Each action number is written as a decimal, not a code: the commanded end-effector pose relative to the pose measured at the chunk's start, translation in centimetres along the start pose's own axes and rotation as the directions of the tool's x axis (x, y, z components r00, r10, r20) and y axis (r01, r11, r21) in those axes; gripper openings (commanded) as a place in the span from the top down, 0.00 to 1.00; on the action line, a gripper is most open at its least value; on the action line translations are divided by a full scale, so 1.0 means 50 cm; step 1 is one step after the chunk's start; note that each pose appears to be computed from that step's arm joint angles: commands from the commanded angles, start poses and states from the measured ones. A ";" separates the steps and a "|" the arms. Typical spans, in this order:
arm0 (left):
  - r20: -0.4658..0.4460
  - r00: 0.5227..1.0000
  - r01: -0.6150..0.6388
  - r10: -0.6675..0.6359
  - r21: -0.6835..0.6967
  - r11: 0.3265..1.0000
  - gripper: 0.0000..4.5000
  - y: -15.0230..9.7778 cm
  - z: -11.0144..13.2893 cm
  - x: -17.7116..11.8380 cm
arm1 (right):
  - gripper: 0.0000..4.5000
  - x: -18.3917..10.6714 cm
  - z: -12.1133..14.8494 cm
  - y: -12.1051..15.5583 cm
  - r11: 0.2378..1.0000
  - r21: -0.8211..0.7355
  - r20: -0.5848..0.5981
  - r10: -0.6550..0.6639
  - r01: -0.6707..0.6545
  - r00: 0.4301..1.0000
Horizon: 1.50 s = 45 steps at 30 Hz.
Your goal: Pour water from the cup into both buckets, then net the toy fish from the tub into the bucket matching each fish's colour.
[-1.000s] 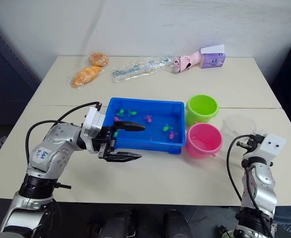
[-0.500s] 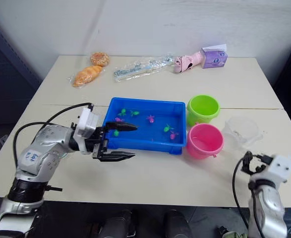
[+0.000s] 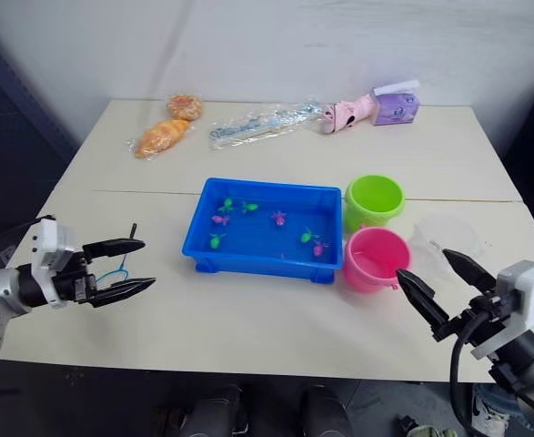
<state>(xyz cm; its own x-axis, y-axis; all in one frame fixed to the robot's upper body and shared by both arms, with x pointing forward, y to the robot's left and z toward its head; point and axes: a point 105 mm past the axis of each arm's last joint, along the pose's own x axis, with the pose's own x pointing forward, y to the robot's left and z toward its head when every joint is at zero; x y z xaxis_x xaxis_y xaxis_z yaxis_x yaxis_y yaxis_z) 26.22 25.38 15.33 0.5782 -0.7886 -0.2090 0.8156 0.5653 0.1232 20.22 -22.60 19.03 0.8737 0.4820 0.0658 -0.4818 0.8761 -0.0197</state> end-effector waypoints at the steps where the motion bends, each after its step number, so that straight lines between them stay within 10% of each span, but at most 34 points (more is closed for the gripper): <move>1: -0.037 0.948 -0.318 0.318 0.007 0.948 0.00 0.061 -0.043 -0.112 | 0.00 0.023 0.042 0.074 0.948 -0.149 0.043 0.291 -0.282 0.956; 11: -0.248 0.683 -0.723 0.688 -0.091 0.685 0.00 0.035 -0.179 -0.319 | 0.00 0.072 0.016 0.136 0.808 -0.322 0.042 0.533 -0.494 0.845; 21: -0.356 0.565 -0.821 0.745 -0.157 0.548 0.00 0.065 -0.170 -0.234 | 0.00 0.110 0.025 0.157 0.745 -0.354 0.110 0.633 -0.565 0.766; 27: -0.438 0.612 -0.776 0.658 -0.175 0.605 0.00 0.121 -0.121 -0.112 | 0.00 0.118 0.017 0.168 0.735 -0.349 0.102 0.647 -0.582 0.756; 42: -0.559 0.667 -0.686 0.492 -0.205 0.698 0.00 0.199 -0.182 0.080 | 0.00 0.116 0.020 0.173 0.767 -0.375 0.095 0.590 -0.520 0.802; 45: -0.623 0.628 -0.708 0.466 -0.210 0.674 0.20 0.193 -0.221 0.074 | 0.00 0.112 0.025 0.172 0.776 -0.383 0.097 0.573 -0.501 0.814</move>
<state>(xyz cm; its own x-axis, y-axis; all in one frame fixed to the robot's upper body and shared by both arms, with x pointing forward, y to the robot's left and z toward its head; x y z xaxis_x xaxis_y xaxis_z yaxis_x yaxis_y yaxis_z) 37.15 30.05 7.73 0.7932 -0.1063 -0.5996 0.1589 0.9867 0.0353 21.43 -12.34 19.30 0.4282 0.8961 0.1168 -0.8145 0.4387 -0.3795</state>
